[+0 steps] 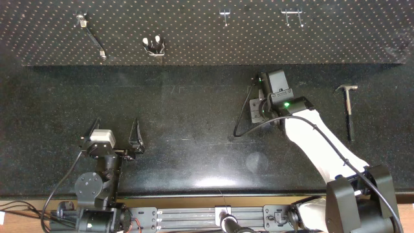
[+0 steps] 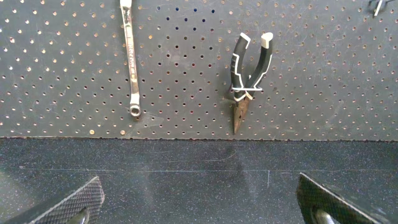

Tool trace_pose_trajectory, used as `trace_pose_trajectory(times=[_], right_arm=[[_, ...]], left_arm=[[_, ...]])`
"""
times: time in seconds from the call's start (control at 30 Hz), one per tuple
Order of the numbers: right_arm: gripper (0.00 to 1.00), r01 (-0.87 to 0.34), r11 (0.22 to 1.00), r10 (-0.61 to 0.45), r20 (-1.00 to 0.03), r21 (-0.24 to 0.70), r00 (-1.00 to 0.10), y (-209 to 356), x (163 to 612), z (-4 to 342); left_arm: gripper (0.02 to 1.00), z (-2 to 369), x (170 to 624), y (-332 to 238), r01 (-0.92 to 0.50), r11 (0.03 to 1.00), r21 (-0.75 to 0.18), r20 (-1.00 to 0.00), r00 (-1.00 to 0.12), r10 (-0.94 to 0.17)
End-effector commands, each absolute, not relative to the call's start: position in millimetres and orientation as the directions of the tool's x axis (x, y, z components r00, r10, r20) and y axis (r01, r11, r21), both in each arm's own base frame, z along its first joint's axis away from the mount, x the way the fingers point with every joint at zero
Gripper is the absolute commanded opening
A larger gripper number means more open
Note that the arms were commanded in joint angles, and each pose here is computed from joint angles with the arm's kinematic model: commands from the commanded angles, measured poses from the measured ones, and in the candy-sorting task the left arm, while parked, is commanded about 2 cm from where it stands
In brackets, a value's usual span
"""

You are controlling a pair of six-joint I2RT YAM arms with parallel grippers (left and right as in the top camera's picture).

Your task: Place Tools Onto Pegboard

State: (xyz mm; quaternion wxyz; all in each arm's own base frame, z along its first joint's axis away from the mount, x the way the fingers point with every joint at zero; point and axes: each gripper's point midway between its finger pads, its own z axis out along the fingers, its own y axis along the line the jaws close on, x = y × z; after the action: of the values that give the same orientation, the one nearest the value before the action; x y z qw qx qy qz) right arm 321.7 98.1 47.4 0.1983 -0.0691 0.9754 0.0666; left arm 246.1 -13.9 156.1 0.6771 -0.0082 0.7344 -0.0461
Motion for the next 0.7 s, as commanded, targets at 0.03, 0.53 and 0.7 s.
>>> trace_pose_trajectory(times=[0.03, 0.53, 0.7], right_arm=[[0.102, -0.152, 0.984, -0.102, -0.413, 0.089, -0.905, 96.1, 329.5, 50.4], [0.082, -0.152, 0.984, -0.102, -0.417, 0.090, -0.903, 96.4, 330.4, 50.8], [0.077, -0.152, 0.984, -0.101, -0.417, 0.090, -0.903, 96.4, 330.4, 50.8]], left_arm=[[0.996, 155.8, 245.6, -14.7, 0.055, 0.996, -0.067, -0.995, -0.082, -0.062], [0.996, 155.8, 245.6, -14.7, 0.055, 0.996, -0.067, -0.995, -0.082, -0.062], [0.996, 155.8, 245.6, -14.7, 0.055, 0.996, -0.067, -0.995, -0.082, -0.062]])
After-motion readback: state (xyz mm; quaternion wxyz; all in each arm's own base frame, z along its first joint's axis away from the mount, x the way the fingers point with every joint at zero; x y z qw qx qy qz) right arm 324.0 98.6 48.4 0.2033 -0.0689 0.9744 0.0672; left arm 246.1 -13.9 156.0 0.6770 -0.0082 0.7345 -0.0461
